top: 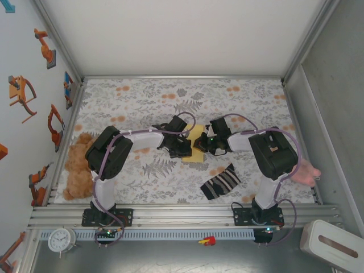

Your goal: Fold a paper plane with a square sheet of paper (pick it up from the middle)

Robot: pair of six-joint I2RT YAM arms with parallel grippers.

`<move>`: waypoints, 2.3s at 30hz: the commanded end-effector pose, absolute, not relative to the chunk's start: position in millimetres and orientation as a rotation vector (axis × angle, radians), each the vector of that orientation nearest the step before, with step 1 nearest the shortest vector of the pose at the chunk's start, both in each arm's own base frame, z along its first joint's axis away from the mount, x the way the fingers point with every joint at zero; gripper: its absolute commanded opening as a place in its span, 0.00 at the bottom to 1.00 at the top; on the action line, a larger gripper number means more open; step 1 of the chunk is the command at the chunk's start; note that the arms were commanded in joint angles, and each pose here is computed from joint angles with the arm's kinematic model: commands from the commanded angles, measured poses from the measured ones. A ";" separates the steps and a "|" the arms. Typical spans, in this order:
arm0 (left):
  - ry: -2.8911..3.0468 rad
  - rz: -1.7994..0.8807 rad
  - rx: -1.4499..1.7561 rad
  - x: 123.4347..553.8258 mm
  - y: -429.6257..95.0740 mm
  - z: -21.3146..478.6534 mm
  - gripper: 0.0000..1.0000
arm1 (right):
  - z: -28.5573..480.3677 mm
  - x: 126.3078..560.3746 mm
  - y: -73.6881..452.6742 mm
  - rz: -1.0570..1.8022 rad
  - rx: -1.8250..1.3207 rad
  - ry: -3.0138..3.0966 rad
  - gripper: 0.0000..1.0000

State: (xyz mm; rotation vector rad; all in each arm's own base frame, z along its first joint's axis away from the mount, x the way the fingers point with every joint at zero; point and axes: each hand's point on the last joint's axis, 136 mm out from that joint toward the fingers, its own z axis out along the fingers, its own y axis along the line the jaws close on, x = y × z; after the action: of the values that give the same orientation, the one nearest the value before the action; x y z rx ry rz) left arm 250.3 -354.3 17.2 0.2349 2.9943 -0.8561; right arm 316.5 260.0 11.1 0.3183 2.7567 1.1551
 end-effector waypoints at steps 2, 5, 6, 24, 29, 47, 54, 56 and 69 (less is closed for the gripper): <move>3.029 -0.779 0.250 249.1 -341.7 10.4 0.04 | -73.0 259.6 201.2 0.699 0.559 3.062 0.00; 3.037 -0.762 0.260 249.1 -337.1 9.2 0.03 | -75.1 258.5 200.5 0.694 0.563 3.068 0.00; 3.039 -0.757 0.262 249.2 -335.9 8.8 0.03 | -75.6 258.1 200.4 0.692 0.563 3.070 0.00; 3.112 -0.712 0.302 235.4 -316.2 -1.9 0.02 | -78.9 254.3 194.8 0.641 0.536 3.096 0.00; 3.154 -0.716 0.291 222.7 -302.5 -7.5 0.02 | -78.7 253.3 194.3 0.639 0.536 3.097 0.00; 2.883 -0.923 0.229 243.0 -330.9 60.8 0.03 | -70.4 259.5 201.6 0.701 0.519 3.069 0.00; 2.909 -0.900 0.159 256.3 -344.6 35.0 0.01 | -64.6 263.7 204.1 0.721 0.515 3.053 0.00; 2.925 -0.871 0.142 257.4 -341.8 26.9 0.01 | -64.0 263.9 204.4 0.724 0.511 3.052 0.00; 3.038 -0.794 -0.032 242.3 -309.3 -11.6 0.00 | -40.4 277.7 215.8 0.805 0.406 2.985 0.00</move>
State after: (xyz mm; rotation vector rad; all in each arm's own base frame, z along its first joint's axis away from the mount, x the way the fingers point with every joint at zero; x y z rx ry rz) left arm 256.4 -332.3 12.0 0.0592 2.9500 -0.9021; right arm 319.1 261.4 13.5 0.2873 2.7495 1.1492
